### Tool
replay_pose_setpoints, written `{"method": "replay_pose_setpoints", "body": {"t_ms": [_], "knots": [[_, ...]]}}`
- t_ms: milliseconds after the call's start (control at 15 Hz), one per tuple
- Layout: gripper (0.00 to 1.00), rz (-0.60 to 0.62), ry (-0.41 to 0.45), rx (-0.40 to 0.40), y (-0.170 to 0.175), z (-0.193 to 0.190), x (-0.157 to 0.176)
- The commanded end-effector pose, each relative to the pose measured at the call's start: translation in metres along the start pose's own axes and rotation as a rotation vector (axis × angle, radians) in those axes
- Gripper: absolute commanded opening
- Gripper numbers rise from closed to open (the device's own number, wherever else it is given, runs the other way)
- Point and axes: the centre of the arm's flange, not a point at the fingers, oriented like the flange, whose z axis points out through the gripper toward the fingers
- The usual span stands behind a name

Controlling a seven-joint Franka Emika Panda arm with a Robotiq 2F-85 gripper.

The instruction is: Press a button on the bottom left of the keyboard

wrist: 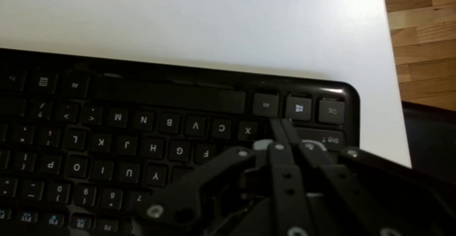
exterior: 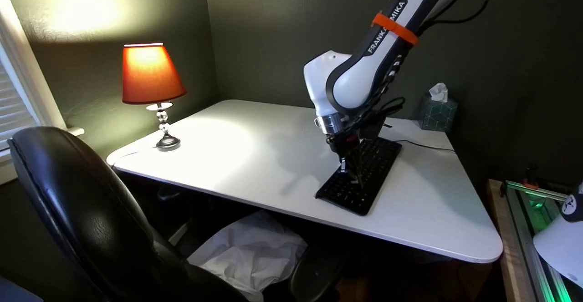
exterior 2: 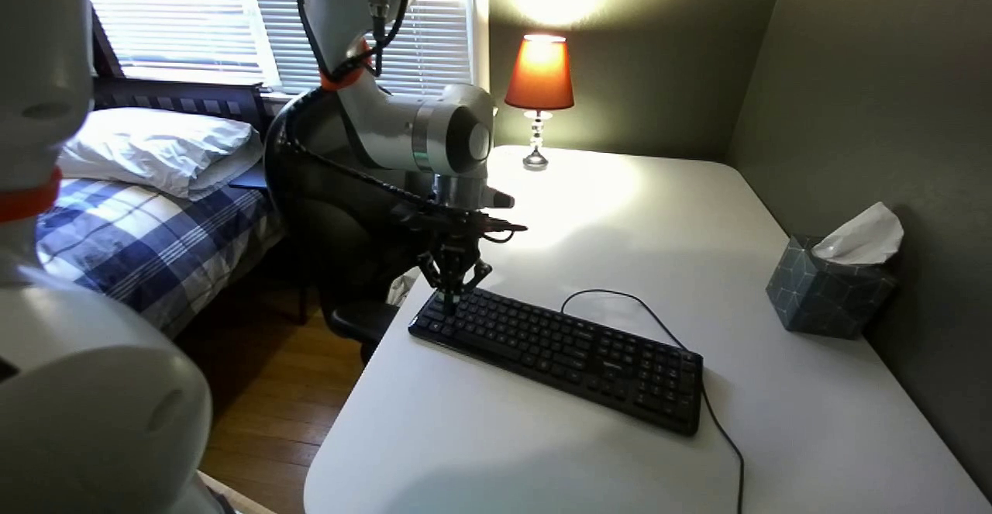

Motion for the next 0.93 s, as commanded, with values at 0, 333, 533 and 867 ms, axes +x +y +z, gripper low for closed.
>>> {"method": "replay_pose_setpoints", "body": {"t_ms": [0, 333, 533, 867], "knots": [[0.00, -0.019, -0.017, 0.010, 0.0019, 0.0035, 0.0032], [0.00, -0.034, -0.025, 0.015, 0.0031, 0.0054, 0.0045], [0.00, -0.043, -0.029, 0.016, 0.0032, 0.0060, 0.0058], [0.00, -0.053, -0.032, 0.018, 0.0030, 0.0073, 0.0089]]}}
